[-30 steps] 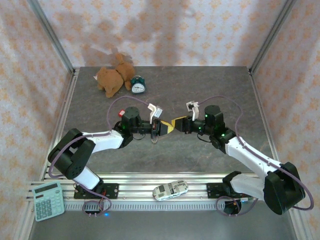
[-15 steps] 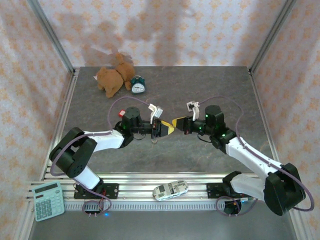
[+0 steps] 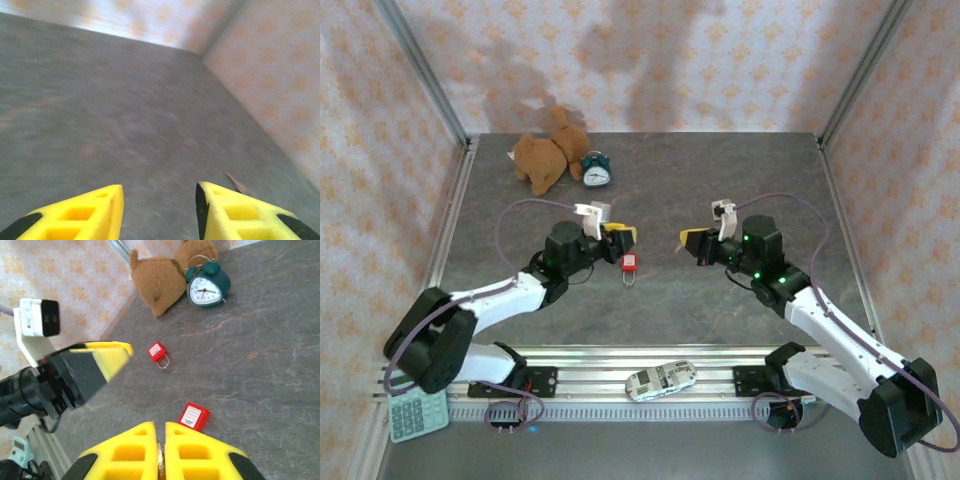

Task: Unlock with the key

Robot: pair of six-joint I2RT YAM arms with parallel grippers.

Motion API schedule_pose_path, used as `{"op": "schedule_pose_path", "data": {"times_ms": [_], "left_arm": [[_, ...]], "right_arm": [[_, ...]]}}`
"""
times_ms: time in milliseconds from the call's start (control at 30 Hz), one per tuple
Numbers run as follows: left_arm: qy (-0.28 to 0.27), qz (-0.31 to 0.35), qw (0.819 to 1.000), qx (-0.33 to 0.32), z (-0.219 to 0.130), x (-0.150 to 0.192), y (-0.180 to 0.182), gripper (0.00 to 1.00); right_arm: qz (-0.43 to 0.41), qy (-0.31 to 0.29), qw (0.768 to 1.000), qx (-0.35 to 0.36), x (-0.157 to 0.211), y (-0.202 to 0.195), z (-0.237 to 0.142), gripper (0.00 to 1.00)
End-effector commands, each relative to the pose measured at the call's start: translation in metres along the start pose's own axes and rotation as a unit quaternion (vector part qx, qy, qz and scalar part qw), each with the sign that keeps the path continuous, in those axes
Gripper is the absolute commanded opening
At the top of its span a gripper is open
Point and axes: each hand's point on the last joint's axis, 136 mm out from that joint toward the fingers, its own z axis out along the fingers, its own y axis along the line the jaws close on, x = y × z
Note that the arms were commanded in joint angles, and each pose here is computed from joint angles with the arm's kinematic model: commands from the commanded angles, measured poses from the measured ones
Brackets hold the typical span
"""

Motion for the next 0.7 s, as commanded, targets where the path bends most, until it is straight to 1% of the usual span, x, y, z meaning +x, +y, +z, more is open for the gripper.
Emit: {"op": "schedule_pose_path", "data": {"times_ms": [0, 33, 100, 133, 167, 233, 267, 300, 333, 400, 467, 533, 600, 667], "left_arm": [[-0.070, -0.072, 0.972, -0.211, -0.027, -0.028, 0.069, 0.49], [-0.078, -0.076, 0.970, -0.218, -0.032, -0.030, 0.071, 0.54], [-0.087, -0.053, 0.976, -0.191, -0.033, -0.031, 0.065, 0.71], [-0.085, -0.035, 0.980, -0.179, -0.033, -0.030, 0.062, 0.74], [-0.084, -0.026, 0.981, -0.171, -0.033, -0.027, 0.061, 0.73], [-0.074, -0.026, 0.981, -0.180, -0.032, -0.020, 0.066, 0.71], [-0.055, -0.028, 0.980, -0.191, -0.032, -0.014, 0.069, 0.70], [-0.032, -0.028, 0.978, -0.203, -0.031, -0.007, 0.071, 0.67], [-0.003, -0.034, 0.974, -0.225, -0.031, 0.001, 0.077, 0.63], [0.058, -0.060, 0.961, -0.264, -0.034, 0.016, 0.083, 0.50], [0.110, -0.068, 0.947, -0.295, -0.043, 0.032, 0.085, 0.50], [0.123, -0.059, 0.940, -0.314, -0.052, 0.042, 0.082, 0.55], [0.129, -0.049, 0.937, -0.320, -0.057, 0.049, 0.074, 0.56], [0.152, -0.036, 0.935, -0.318, -0.054, 0.059, 0.062, 0.59]], "right_arm": [[-0.006, -0.011, 1.000, 0.024, -0.001, -0.008, -0.003, 0.08], [-0.005, -0.011, 1.000, 0.024, -0.001, -0.008, -0.003, 0.08], [-0.004, -0.012, 1.000, 0.025, 0.000, -0.009, -0.003, 0.08], [-0.004, -0.012, 1.000, 0.024, 0.000, -0.008, -0.003, 0.08], [-0.004, -0.011, 1.000, 0.026, 0.000, -0.009, -0.003, 0.08], [-0.005, -0.012, 0.999, 0.031, 0.000, -0.010, -0.004, 0.08], [-0.006, -0.013, 0.999, 0.032, 0.000, -0.011, -0.005, 0.08], [-0.007, -0.013, 0.999, 0.035, 0.000, -0.011, -0.005, 0.08], [-0.007, -0.014, 0.999, 0.036, 0.000, -0.012, -0.006, 0.07], [-0.009, -0.016, 0.999, 0.033, 0.000, -0.010, -0.007, 0.07], [-0.009, -0.018, 0.999, 0.034, -0.001, -0.009, -0.008, 0.07], [-0.007, -0.022, 0.999, 0.037, -0.001, -0.010, -0.008, 0.07], [-0.008, -0.026, 0.999, 0.039, -0.002, -0.011, -0.008, 0.07], [-0.007, -0.037, 0.998, 0.045, -0.004, -0.014, -0.008, 0.07]]}}
